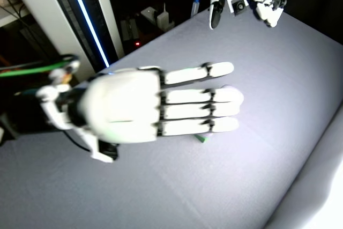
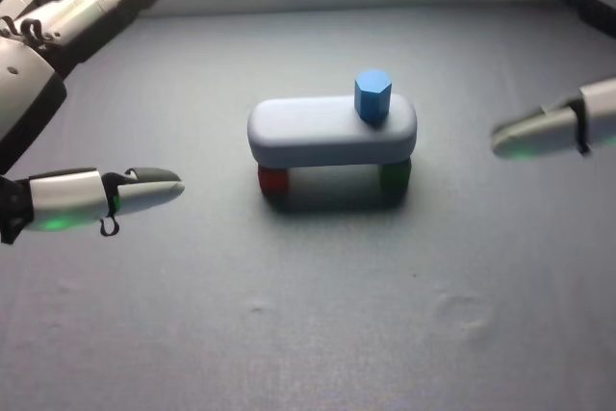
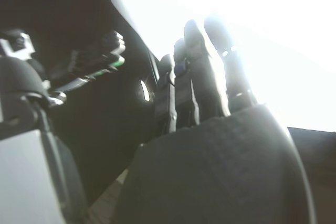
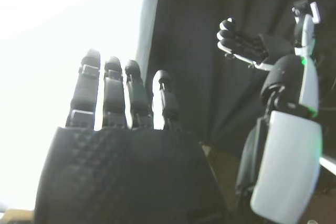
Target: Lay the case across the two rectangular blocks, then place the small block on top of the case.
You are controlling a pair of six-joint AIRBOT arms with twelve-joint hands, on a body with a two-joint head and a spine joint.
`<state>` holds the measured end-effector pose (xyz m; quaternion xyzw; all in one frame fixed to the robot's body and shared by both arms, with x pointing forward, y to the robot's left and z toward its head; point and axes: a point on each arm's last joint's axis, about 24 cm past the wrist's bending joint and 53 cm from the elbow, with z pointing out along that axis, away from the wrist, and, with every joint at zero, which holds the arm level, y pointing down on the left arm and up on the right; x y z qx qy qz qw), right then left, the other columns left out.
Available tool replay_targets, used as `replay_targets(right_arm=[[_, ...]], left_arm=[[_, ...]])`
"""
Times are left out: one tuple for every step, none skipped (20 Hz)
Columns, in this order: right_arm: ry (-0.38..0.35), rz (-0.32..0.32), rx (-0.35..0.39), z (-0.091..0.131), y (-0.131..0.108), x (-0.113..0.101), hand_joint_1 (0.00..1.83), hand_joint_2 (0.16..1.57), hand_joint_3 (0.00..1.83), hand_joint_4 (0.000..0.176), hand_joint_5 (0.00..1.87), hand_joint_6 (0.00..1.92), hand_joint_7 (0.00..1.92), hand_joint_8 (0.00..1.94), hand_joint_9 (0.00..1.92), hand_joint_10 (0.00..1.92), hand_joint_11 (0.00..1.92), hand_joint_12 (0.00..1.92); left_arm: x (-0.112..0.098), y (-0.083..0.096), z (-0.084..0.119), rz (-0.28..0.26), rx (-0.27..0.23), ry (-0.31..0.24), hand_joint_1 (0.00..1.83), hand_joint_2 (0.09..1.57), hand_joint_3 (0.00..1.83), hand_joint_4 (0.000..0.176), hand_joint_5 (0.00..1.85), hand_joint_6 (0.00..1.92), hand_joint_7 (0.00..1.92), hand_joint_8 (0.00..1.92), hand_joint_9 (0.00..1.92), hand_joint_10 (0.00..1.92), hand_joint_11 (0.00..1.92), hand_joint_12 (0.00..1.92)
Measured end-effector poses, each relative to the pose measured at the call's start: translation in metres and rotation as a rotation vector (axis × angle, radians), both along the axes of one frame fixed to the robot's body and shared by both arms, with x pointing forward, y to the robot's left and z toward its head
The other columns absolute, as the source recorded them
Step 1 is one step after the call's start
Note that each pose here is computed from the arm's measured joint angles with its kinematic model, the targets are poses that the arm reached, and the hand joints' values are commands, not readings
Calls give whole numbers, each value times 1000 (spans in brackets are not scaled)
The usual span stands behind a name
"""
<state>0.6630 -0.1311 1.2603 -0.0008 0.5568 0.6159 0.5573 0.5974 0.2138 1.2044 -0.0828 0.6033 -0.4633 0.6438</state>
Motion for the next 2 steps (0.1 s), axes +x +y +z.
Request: replay_targets(right_arm=[[7, 5, 22, -4, -3, -6, 705, 842, 18, 175, 0, 0, 0, 0, 6, 2, 0, 0], [13, 4, 52, -8, -9, -15, 595, 920, 11, 95, 5, 0, 26, 4, 42, 10, 45, 32]], left_arm=[[0, 3, 3, 5, -5, -8, 774, 948, 22, 77, 9, 0, 8, 0, 57, 0, 0, 1176], [1, 7, 8, 9, -27, -18, 613, 944, 10, 148, 0, 0, 0, 0, 33, 8, 0, 1018]])
